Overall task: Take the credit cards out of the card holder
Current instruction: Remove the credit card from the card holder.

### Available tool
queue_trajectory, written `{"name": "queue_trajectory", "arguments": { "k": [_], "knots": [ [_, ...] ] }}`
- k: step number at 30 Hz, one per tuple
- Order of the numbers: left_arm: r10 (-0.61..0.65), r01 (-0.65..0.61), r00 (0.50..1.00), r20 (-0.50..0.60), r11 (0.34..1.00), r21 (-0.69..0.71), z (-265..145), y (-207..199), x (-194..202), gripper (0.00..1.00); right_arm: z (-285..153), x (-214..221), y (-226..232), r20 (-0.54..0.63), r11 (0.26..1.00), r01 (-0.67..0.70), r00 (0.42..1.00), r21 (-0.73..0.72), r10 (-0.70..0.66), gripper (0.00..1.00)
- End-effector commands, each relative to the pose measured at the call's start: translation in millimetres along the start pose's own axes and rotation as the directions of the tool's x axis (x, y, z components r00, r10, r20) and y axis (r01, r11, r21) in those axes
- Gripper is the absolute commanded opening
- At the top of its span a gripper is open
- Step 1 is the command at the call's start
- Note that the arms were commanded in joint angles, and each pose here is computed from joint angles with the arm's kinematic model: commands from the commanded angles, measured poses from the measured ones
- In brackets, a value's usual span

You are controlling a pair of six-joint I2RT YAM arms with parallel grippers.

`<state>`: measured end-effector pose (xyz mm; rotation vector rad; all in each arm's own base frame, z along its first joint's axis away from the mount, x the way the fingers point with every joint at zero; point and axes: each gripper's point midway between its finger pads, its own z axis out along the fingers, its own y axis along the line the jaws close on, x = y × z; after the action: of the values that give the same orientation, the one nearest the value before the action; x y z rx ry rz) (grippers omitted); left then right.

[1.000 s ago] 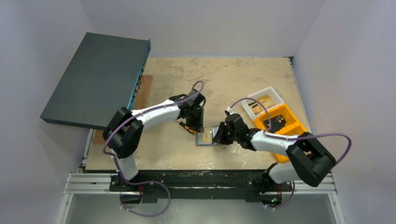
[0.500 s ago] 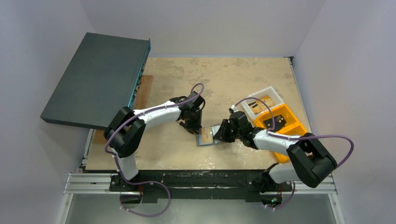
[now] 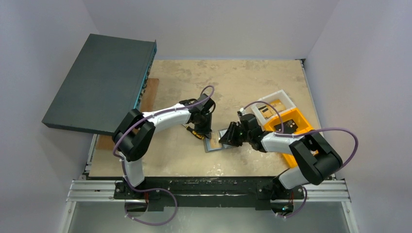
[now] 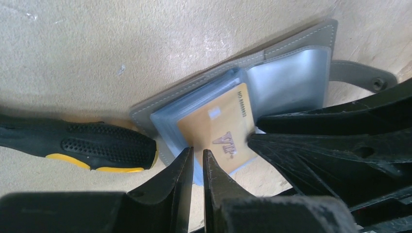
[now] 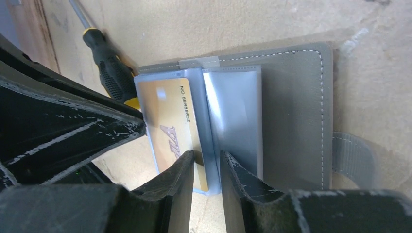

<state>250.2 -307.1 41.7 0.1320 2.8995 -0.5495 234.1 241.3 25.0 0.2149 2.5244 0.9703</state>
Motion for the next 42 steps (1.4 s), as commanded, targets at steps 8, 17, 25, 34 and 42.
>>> {"name": "queue_trajectory", "arguments": {
  "k": [8, 17, 25, 34, 42],
  "knots": [
    [0.021, -0.021, 1.0, 0.016, 1.0, 0.007, -2, -7, -12, 0.1, 9, 0, 6, -0.005, 0.997, -0.037, 0.999, -0.071, 0.036, 0.29],
    [0.03, -0.029, 0.999, 0.038, 0.999, -0.035, -7, 4, -11, 0.13, 8, 4, 0, -0.013, 0.997, -0.044, 0.999, -0.065, 0.043, 0.29],
    [0.029, -0.029, 0.999, 0.025, 0.999, -0.025, -1, 2, -10, 0.12, 11, -1, 5, -0.006, 0.997, -0.038, 0.999, -0.073, 0.038, 0.29],
    [0.026, -0.026, 1.0, -0.003, 0.999, 0.045, 9, -19, -9, 0.12, 13, -2, 9, -0.017, 0.995, -0.04, 0.999, -0.088, 0.038, 0.27],
    [0.016, -0.015, 0.999, -0.028, 0.998, 0.057, 19, -21, -6, 0.12, 10, 2, 13, -0.033, 0.993, -0.038, 0.999, -0.113, 0.035, 0.27]
  ]
}}
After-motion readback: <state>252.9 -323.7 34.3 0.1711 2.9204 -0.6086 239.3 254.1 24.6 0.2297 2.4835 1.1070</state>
